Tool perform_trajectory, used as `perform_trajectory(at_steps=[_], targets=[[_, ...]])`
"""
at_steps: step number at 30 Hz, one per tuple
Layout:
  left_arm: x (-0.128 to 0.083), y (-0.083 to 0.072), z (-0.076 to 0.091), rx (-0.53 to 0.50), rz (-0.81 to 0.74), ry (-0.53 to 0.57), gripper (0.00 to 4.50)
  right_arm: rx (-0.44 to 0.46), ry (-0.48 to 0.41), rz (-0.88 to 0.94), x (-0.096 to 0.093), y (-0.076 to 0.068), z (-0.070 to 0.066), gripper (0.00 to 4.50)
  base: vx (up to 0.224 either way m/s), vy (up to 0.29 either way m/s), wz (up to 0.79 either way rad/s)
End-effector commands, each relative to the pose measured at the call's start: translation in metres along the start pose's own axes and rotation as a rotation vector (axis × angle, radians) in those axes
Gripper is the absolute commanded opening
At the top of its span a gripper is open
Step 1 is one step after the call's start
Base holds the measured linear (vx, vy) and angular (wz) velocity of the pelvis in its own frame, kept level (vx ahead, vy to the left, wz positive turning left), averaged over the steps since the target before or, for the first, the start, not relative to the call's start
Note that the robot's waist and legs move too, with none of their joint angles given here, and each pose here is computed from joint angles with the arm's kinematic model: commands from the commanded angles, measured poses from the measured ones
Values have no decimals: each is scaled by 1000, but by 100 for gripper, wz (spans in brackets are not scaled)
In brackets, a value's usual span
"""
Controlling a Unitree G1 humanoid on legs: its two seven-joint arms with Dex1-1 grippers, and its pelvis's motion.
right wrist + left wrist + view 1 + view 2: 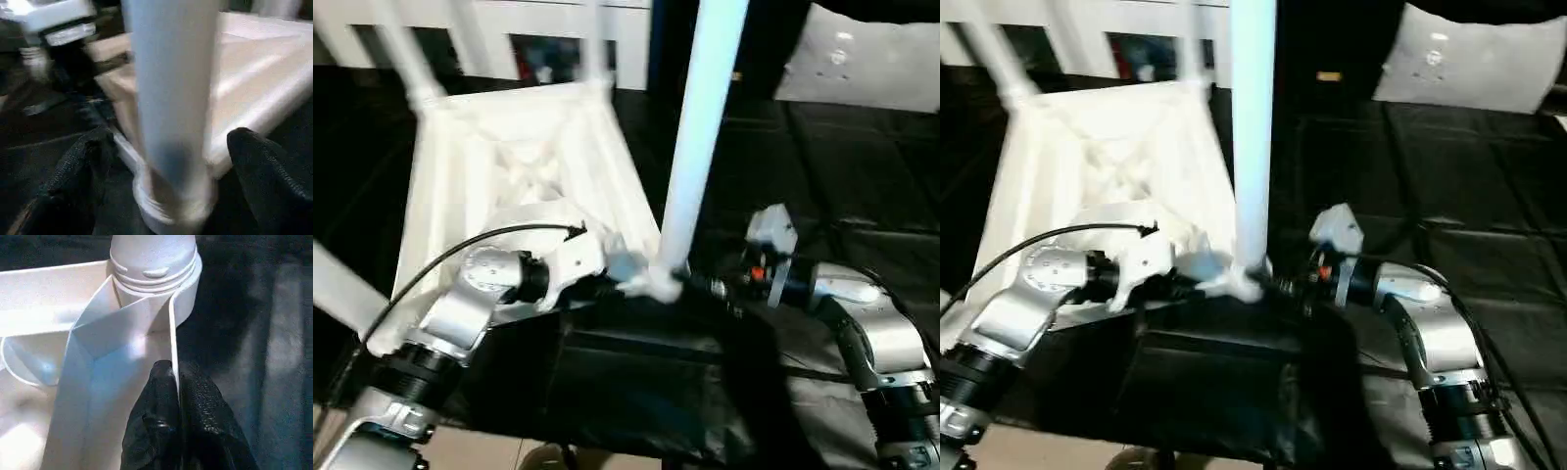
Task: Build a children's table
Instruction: Rotate leg to tighten
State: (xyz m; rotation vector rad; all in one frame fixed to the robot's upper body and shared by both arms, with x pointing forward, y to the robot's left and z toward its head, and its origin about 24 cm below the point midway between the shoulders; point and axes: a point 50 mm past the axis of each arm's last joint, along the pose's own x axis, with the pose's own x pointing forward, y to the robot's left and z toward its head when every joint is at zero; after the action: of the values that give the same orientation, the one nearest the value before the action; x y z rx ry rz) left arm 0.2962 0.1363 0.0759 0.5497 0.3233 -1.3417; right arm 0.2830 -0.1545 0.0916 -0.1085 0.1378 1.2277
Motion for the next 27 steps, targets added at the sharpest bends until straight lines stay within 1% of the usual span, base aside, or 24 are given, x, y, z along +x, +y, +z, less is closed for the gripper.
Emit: perform_trajectory(at_steps=[1, 2, 3, 5, 7, 8, 9, 10, 12, 15, 16, 18, 19, 22, 24, 26, 27], targets=[[3, -11, 2, 55, -159, -2, 0, -10, 15, 102, -2, 0, 1, 398, 0, 0, 0], [2, -13, 2, 66, -192, 1, 0, -8, 25, 136, -2, 0, -1, 398, 0, 0, 0], [2, -13, 2, 66, -192, 1, 0, -8, 25, 136, -2, 0, -1, 398, 0, 0, 0], [1, -13, 2, 73, -211, 2, 0, -7, 30, 158, -2, -1, -1, 370, 0, 0, 0], [1, -14, 2, 85, -233, 8, 0, 2, 38, 188, -2, -2, -2, 370, 0, 0, 0], [1, -14, 2, 86, -235, 9, 0, 3, 40, 191, -2, -2, -2, 348, 0, 0, 0], [0, -14, 2, 93, -253, 13, 0, 10, 52, 220, -1, -2, -3, 335, 0, 0, 0], [0, -14, 2, 101, -270, 20, 0, 20, 60, 250, 0, -2, -3, 328, 0, 0, 0], [0, -14, 2, 111, -287, 26, 0, 29, 67, 284, 3, -4, -3, 328, 0, 0, 0], [-1, -13, 2, 114, -291, 28, 0, 39, 63, 302, 5, -5, -2, 286, 0, 0, 0], [-1, -13, 2, 114, -291, 28, 0, 43, 62, 309, 5, -5, -2, 282, 0, 0, 0], [-1, -13, 2, 113, -293, 27, 0, 50, 63, 320, 5, -4, -2, 271, 0, 0, 0], [-2, -13, 2, 111, -295, 28, 0, 54, 64, 325, 6, -4, -3, 249, 0, 0, 0], [-3, -13, 1, 109, -298, 30, 0, 60, 68, 336, 6, -3, -5, 237, 0, 0, 0], [-2, -13, 0, 107, -293, 29, 0, 69, 64, 339, 6, -3, -5, 216, 0, 0, 0], [-2, -11, 0, 97, -267, 29, 0, 84, 53, 318, 7, -2, -5, 209, 0, 0, 0], [-2, -10, 0, 84, -234, 34, 0, 73, 55, 261, 10, -3, -5, 206, 0, 0, 0]])
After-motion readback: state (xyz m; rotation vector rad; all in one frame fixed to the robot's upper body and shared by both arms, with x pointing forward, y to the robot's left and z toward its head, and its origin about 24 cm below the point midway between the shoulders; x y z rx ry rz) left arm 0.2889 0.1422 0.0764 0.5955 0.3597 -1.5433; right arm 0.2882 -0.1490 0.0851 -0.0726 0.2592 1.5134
